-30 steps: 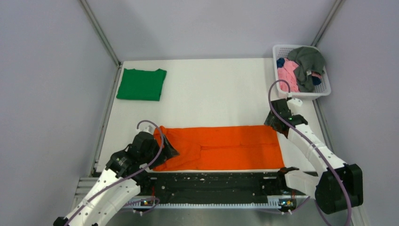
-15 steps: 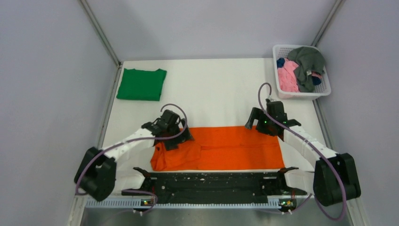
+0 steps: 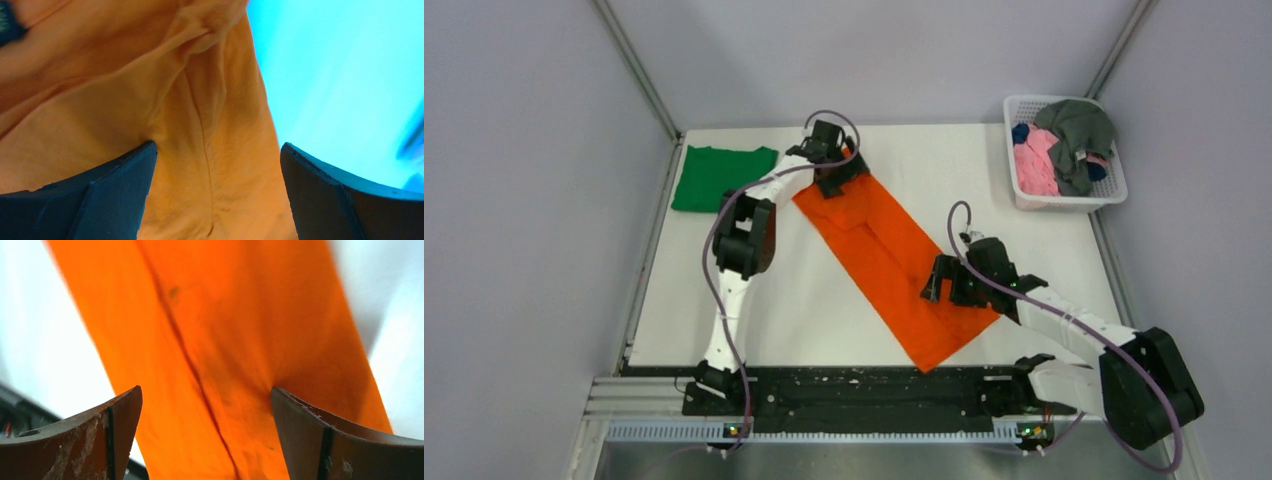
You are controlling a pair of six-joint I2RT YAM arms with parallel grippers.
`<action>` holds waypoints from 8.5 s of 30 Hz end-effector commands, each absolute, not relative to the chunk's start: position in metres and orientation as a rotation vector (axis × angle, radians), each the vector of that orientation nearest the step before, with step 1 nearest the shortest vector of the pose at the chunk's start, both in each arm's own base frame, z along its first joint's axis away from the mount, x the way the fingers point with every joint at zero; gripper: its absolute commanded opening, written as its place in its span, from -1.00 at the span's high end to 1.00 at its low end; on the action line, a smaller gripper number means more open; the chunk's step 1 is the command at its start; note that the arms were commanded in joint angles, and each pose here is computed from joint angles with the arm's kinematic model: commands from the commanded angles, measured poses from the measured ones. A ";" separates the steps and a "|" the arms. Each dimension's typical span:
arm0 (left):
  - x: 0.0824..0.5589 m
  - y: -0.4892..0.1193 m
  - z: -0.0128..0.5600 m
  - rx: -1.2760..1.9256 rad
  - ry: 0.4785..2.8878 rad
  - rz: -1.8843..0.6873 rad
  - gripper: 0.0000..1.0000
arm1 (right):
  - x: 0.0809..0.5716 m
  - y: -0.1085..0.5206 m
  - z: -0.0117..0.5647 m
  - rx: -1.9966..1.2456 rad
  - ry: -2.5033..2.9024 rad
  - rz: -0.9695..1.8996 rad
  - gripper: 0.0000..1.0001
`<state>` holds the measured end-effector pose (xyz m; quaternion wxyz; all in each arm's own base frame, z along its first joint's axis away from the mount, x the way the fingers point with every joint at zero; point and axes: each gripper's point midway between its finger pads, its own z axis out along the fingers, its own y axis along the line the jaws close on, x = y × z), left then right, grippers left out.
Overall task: Fold and stack the t-shirts
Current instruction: Rotate the tshirt 90 degrees, then grab the bottom of the folded rectangular tshirt with both arms, then fold the folded rectangular tshirt in 1/3 of the way, then grab one side of the 2/3 rectangular tshirt with both arms, then fold the long partially folded tshirt into a neat square
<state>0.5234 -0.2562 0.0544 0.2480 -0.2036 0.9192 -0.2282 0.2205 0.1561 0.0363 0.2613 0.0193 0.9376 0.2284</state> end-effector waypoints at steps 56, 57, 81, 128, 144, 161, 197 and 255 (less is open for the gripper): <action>0.159 -0.231 0.040 -0.356 2.699 -0.818 -0.08 | 0.140 0.198 0.031 0.042 2.581 0.752 -0.15; 0.160 -0.230 0.038 -0.362 2.699 -0.802 0.00 | 0.140 0.198 0.029 0.039 2.585 0.745 -0.06; 0.088 -0.233 -0.002 -0.419 2.852 -0.826 1.00 | 0.092 0.200 0.032 -0.120 2.631 0.968 1.00; 0.420 -0.248 0.084 -0.390 2.550 -0.757 1.00 | 0.403 0.200 0.110 0.151 2.275 0.664 1.00; 0.397 -0.228 0.111 -0.442 2.470 -0.840 -0.97 | 0.387 0.181 0.116 0.147 2.264 0.659 -0.97; 0.293 -0.238 0.028 -0.477 2.677 -0.834 -0.13 | 0.299 0.173 0.056 0.294 2.444 0.781 -0.63; 0.159 -0.232 0.079 -0.355 2.659 -0.920 1.00 | 0.151 0.196 0.082 -0.023 2.706 1.089 1.00; 0.449 -0.222 0.091 -0.141 2.555 -0.852 -0.96 | 0.405 0.151 0.157 0.135 2.209 0.757 -0.97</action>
